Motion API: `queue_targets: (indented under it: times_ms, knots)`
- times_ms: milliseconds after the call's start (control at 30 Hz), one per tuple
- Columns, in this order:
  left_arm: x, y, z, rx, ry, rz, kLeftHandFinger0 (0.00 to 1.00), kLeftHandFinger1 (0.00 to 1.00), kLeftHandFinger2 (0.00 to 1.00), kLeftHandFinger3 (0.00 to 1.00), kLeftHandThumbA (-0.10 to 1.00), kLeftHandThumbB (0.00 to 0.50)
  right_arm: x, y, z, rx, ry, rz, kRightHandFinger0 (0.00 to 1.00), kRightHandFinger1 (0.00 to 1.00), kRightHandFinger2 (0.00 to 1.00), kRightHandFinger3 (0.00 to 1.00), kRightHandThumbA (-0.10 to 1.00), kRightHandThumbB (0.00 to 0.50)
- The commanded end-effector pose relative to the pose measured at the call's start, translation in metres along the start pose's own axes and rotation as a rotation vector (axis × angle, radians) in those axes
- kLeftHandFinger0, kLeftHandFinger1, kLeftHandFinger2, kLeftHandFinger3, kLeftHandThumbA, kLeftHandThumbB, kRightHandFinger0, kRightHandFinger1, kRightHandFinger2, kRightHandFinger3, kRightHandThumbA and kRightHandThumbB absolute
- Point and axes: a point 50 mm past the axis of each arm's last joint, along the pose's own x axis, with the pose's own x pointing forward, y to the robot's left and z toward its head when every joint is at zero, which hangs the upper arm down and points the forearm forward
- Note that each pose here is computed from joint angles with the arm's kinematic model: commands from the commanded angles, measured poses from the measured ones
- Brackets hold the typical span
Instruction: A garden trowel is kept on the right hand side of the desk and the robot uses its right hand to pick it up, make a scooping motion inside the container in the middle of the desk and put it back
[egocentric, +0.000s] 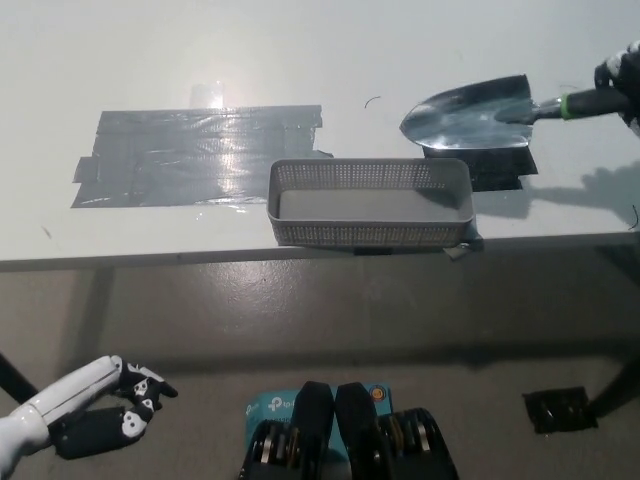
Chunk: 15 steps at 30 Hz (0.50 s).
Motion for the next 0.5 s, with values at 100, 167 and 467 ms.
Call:
queue_targets:
  times_ms: [100, 167, 467]
  knots:
    - [-0.003, 0.014, 0.009, 0.062, 0.002, 0.013, 0.78, 0.68, 0.70, 0.92, 0.95, 0.240, 0.003, -0.035, -0.002, -0.164, -0.046, -0.045, 0.00, 0.03, 0.39, 0.26, -0.10, 0.001]
    - [-0.003, 0.014, 0.009, 0.056, -0.001, 0.014, 0.78, 0.68, 0.71, 0.92, 0.95, 0.235, 0.004, -0.033, -0.002, -0.173, -0.059, -0.042, 0.00, 0.04, 0.40, 0.21, -0.10, 0.000]
    - [-0.003, 0.015, 0.016, 0.073, -0.018, 0.015, 0.81, 0.70, 0.74, 0.94, 0.97, 0.175, 0.006, -0.012, -0.002, -0.242, -0.067, 0.024, 0.00, 0.10, 0.52, 0.07, -0.10, 0.000]
